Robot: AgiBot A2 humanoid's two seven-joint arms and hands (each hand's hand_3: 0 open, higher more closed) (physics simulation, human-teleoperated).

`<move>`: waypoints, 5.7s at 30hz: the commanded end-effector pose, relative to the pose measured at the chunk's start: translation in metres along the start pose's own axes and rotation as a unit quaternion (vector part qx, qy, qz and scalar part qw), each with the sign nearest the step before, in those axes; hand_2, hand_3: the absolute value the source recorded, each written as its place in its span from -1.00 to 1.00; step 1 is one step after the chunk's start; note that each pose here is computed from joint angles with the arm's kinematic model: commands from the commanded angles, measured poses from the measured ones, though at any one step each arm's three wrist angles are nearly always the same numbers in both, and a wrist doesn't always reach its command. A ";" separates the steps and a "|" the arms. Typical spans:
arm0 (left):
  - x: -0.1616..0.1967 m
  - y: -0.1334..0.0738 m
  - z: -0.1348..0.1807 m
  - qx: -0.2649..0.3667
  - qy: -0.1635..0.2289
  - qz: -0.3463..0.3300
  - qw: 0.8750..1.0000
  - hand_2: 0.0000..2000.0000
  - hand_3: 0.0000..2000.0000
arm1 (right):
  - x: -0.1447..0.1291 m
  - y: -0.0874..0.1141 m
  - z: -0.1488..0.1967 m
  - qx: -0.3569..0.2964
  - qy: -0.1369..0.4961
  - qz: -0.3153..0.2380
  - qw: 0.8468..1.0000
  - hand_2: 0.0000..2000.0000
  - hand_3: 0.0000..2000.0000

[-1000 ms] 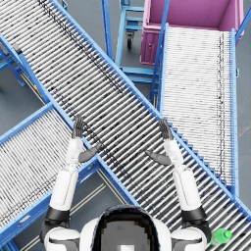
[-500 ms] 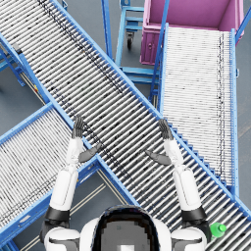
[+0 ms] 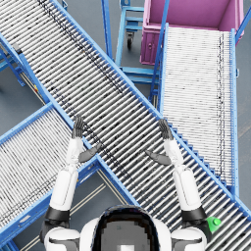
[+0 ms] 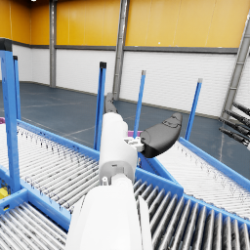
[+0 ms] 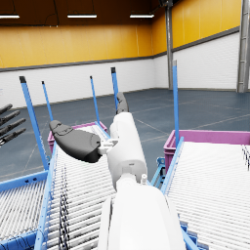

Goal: Pick up the oil and place it on the left assembly line, put the cola on the right, and keep Sprite still

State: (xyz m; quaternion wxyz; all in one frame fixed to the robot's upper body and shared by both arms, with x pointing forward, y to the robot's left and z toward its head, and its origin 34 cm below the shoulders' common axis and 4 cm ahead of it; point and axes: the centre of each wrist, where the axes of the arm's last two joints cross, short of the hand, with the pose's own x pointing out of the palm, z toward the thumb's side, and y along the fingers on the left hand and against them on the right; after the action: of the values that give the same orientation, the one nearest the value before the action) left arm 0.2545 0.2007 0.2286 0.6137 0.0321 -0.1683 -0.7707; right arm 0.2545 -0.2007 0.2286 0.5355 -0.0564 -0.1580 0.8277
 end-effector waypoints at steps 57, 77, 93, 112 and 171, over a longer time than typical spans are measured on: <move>0.000 0.000 0.000 0.000 0.000 0.000 1.000 -1.00 -1.00 | 0.000 0.000 0.000 0.000 0.000 0.000 1.000 -1.00 -1.00; 0.000 0.016 0.042 0.141 -0.014 -0.032 0.989 -1.00 -1.00 | 0.001 -0.008 0.034 -0.125 -0.008 -0.053 0.991 -1.00 -1.00; -0.021 0.026 0.092 0.244 0.208 0.069 0.945 -1.00 -1.00 | -0.027 -0.010 0.085 -0.209 0.228 -0.166 0.936 -1.00 -1.00; -0.046 0.024 0.109 0.266 0.210 0.126 0.933 -1.00 -1.00 | -0.057 0.000 0.102 -0.228 0.235 -0.232 0.916 -1.00 -1.00; -0.035 0.016 0.101 0.262 0.201 0.113 0.937 -1.00 -1.00 | -0.044 -0.001 0.088 -0.213 0.221 -0.214 0.927 -1.00 -1.00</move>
State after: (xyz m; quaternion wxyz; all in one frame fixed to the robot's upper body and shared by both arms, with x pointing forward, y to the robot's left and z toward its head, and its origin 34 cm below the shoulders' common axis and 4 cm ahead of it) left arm 0.2535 0.2534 0.3202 0.6892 0.3226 -0.2375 -0.6037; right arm 0.2506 -0.2584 0.3046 0.6996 -0.3102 -0.2136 0.6073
